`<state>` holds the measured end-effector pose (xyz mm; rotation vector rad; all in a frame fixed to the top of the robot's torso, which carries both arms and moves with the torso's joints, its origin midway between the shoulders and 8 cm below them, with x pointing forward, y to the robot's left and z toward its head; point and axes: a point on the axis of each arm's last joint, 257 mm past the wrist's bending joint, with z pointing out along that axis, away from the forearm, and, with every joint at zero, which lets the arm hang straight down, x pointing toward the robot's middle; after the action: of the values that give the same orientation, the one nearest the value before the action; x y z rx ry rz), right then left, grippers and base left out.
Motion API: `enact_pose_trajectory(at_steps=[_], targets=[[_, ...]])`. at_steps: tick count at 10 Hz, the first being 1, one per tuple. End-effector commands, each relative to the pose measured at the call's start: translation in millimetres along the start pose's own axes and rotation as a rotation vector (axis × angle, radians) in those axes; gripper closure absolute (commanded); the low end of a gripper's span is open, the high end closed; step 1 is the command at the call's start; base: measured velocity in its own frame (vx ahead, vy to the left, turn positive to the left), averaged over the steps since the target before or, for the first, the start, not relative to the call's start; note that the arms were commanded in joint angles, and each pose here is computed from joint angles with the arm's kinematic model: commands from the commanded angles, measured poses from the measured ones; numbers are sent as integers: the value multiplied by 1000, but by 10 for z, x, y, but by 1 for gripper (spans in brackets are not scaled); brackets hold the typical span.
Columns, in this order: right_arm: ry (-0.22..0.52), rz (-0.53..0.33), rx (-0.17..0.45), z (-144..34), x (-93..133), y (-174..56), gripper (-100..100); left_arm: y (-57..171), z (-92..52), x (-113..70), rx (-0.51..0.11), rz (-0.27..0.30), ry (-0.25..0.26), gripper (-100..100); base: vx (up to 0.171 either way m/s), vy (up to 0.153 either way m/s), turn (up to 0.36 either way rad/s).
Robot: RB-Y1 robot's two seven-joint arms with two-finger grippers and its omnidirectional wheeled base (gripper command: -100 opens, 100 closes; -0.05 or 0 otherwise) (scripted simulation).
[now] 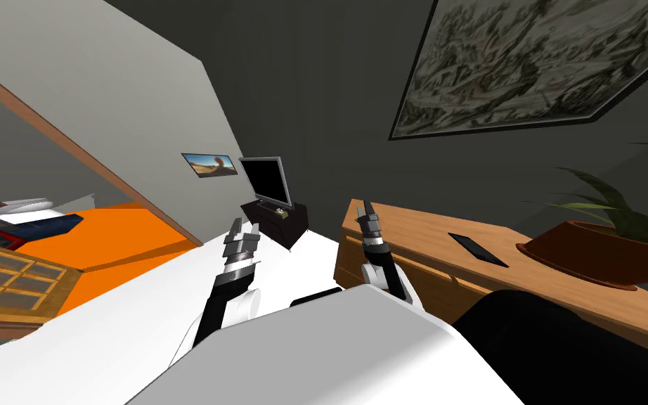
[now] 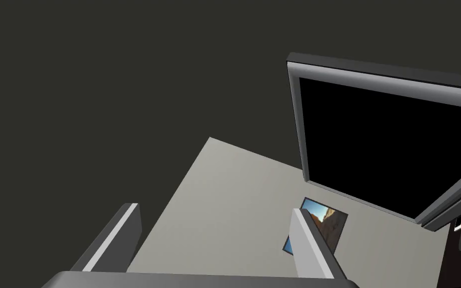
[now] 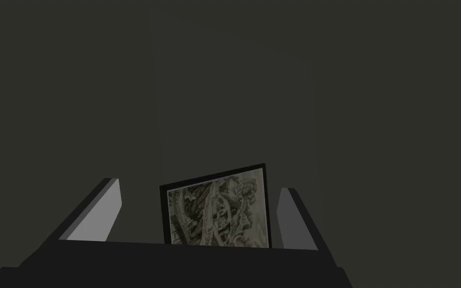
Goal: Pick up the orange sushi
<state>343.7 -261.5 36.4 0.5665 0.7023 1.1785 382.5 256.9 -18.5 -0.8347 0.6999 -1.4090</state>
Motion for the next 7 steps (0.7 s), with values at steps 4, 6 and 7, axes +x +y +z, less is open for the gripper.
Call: enact_pose_trajectory(at_steps=[4,6,7], targets=[[142,-58,24,-203,224,-197,-100,0,1,1,0,0,0,0,-96,80,-128],[197,-82,36,-294,295,-285,-100,0,1,1,0,0,0,0,-99,77,-79],[234,-101,52,-394,342,-389,-100,0,0,1,0,0,0,0,-130,121,-173]])
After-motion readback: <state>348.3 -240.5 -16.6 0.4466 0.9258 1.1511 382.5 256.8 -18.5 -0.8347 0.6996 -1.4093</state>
